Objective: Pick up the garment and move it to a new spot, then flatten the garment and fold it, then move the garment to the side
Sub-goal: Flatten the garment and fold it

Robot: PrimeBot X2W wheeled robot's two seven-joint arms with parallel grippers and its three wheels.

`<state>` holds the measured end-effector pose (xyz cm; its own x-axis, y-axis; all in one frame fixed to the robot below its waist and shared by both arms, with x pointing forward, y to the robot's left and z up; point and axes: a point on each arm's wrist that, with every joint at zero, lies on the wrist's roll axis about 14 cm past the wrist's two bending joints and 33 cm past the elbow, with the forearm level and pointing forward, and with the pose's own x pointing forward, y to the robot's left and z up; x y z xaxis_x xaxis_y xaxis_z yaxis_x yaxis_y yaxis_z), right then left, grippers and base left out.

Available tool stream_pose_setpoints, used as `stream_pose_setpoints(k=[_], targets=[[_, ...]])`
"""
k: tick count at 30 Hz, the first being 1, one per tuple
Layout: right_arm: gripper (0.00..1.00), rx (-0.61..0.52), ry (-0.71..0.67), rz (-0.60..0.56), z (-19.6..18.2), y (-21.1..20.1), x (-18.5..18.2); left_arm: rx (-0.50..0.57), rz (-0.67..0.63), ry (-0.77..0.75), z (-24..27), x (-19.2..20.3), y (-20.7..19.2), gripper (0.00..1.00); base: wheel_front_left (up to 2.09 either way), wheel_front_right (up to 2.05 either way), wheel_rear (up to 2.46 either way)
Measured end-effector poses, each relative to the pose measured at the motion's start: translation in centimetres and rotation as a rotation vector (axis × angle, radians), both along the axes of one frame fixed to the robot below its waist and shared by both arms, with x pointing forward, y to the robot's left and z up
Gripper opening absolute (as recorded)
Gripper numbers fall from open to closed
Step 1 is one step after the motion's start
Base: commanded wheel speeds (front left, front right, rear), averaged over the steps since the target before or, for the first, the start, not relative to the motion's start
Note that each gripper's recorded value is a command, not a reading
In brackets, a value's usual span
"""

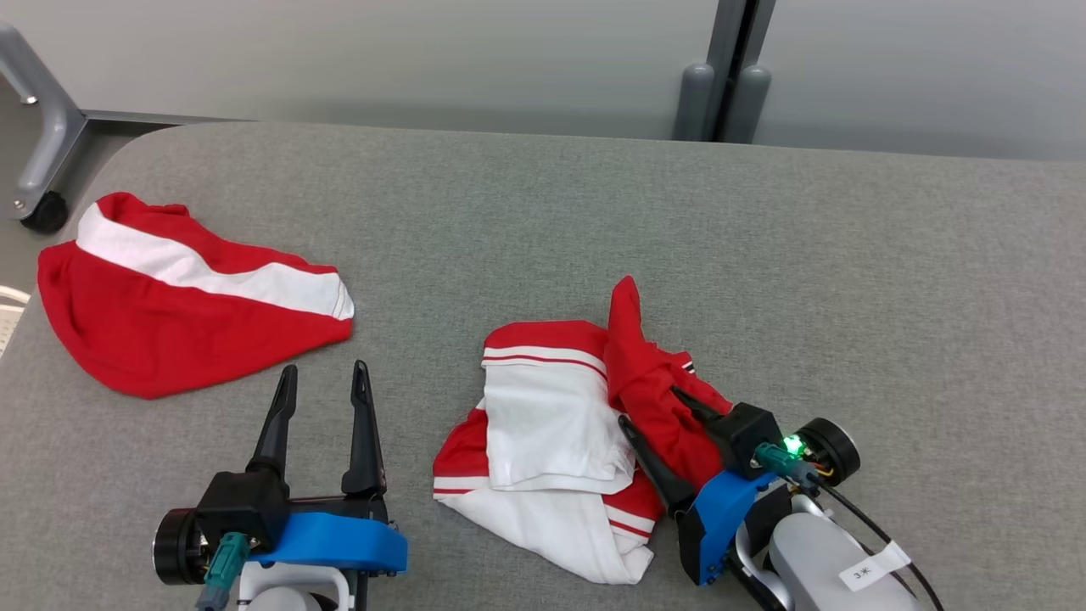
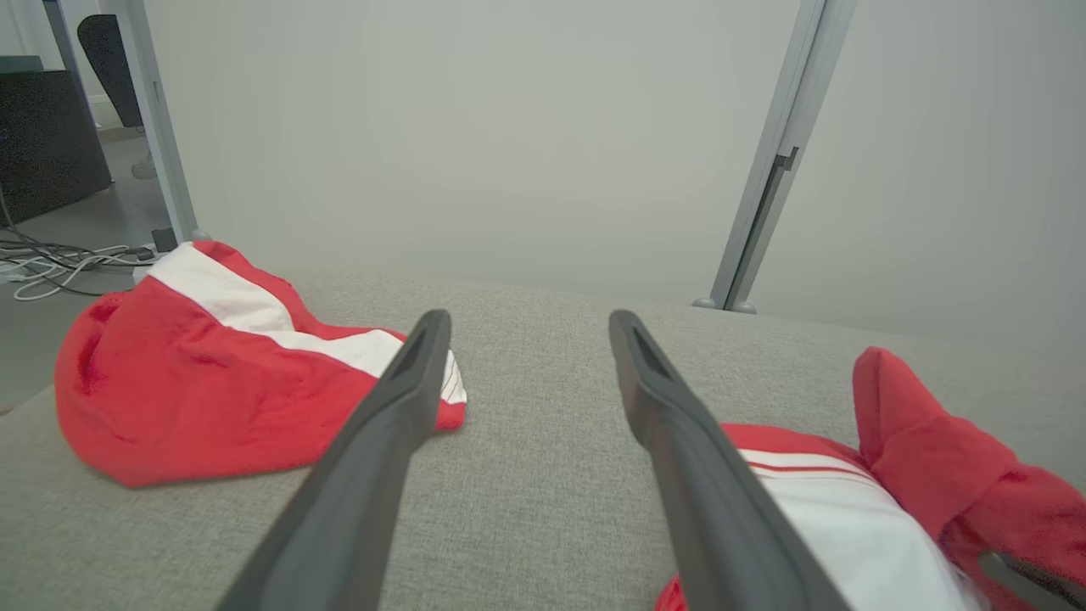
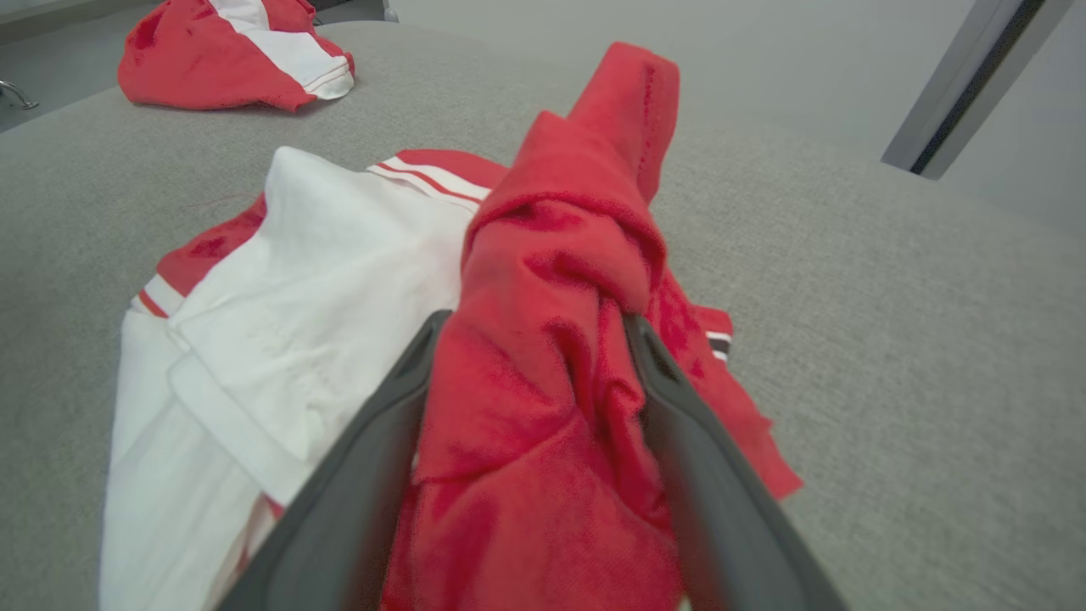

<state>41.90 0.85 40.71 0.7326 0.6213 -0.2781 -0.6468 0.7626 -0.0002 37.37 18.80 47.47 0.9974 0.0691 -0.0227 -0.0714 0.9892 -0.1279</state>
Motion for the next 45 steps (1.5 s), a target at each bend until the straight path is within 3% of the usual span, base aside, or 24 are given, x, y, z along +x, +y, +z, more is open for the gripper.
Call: stream_pose_setpoints(k=[18,27,45], targets=[[1.00,0.158,-0.234,-0.214,8.1,-8.3,2.5,0.002,-0.040,-0.025,0.7,0.6,-1.3,1.00,0.00,0.00,0.00],[1.00,0.089,-0.163,-0.317,5.3,-11.8,3.4,0.004,-0.029,-0.023,0.7,0.2,-0.8,1.00,0.00,0.00,0.00],[1.00,-0.013,0.128,-0.190,-3.1,-5.9,1.8,0.013,0.010,-0.002,0.1,-0.2,0.4,1.00,0.00,0.00,0.00]])
